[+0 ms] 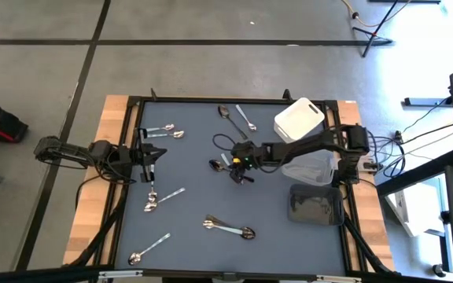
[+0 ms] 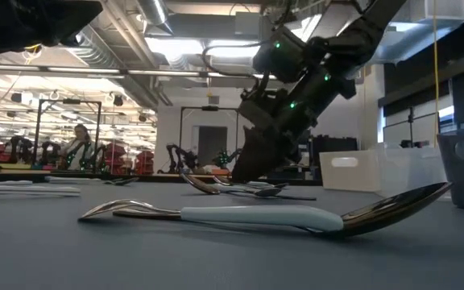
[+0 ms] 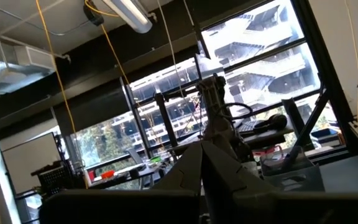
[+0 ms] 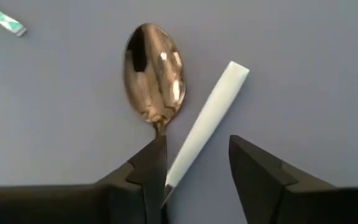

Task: Sort silverware by color (type)
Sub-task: Put the center light blue spoon into the white bin

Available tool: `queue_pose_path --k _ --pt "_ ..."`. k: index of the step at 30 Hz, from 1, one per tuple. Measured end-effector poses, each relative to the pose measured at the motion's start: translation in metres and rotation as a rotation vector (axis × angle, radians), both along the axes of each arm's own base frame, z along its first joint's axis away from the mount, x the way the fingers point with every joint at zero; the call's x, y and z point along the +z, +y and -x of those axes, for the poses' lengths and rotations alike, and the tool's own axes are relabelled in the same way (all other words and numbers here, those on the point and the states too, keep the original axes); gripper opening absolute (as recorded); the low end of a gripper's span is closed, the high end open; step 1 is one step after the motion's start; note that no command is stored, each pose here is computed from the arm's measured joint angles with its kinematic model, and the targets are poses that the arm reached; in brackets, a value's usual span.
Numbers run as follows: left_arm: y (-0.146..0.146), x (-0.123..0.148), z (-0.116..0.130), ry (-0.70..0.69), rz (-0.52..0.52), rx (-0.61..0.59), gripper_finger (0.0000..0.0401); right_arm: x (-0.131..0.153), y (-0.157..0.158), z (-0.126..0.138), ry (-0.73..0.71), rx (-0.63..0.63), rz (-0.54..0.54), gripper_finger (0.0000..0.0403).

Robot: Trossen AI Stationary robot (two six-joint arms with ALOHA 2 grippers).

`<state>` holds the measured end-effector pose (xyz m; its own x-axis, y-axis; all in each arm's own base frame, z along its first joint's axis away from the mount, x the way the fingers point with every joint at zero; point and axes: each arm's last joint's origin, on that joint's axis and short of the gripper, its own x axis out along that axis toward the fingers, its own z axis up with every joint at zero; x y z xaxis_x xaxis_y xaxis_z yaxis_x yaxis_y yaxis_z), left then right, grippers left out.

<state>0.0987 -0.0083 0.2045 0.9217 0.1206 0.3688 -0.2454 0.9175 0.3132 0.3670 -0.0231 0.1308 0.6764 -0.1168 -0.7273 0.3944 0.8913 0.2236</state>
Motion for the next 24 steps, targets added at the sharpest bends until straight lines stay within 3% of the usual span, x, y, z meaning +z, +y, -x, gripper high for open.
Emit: queue_pose_path --k 24 --pt "0.000 -0.002 -0.001 0.026 -0.003 0.000 0.0002 -0.022 -0.001 -0.006 0.013 -0.005 0.006 0.0128"
